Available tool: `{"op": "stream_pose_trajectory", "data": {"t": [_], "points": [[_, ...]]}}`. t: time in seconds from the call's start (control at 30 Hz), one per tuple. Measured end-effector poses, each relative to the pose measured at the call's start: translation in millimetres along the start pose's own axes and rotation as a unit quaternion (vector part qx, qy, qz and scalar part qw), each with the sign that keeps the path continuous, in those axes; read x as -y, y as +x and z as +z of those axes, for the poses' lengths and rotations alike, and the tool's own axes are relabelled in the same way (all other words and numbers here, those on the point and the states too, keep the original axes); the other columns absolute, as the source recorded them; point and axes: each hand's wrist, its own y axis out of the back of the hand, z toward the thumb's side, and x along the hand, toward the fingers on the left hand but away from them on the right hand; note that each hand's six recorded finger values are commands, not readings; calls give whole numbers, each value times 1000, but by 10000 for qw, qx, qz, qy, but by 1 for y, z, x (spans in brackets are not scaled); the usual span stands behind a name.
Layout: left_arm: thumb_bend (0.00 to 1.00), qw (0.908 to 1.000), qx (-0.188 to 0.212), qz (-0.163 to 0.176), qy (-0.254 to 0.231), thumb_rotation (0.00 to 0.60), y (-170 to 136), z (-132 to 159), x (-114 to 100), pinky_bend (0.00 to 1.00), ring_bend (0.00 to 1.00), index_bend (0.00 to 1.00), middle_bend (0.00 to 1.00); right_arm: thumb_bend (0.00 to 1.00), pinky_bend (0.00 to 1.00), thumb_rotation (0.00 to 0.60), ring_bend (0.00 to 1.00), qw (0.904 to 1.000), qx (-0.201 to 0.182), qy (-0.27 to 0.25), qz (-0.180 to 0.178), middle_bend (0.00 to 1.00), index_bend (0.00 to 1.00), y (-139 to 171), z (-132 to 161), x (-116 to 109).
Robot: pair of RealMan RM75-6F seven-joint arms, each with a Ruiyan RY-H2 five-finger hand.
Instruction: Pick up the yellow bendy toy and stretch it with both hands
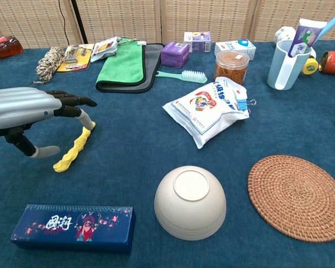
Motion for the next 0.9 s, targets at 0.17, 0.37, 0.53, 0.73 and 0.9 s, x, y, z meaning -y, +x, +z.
{"op": "stream_pose_trajectory", "data": {"t": [0.17,0.37,0.53,0.73,0.9], "points": [[363,9993,248,-85,252,600,-2,-2,6,0,0,253,12,278,25,600,162,10000,9,14,-7,152,226,0,1,0],[363,9979,493,-141,406,600,-4,-6,17,0,0,272,12,278,25,600,162,10000,28,30,8,152,226,0,1,0],[364,9975,569,-106,409,600,-5,-9,20,0,0,292,12,278,25,600,162,10000,28,40,20,152,226,0,2,1],[363,9971,602,-148,447,600,-1,-11,26,0,0,308,12,277,25,600,162,10000,48,59,11,152,226,1,2,0],[364,9968,694,-151,360,600,4,-6,31,0,0,325,12,278,25,600,162,10000,56,55,26,152,227,1,2,1]]}}
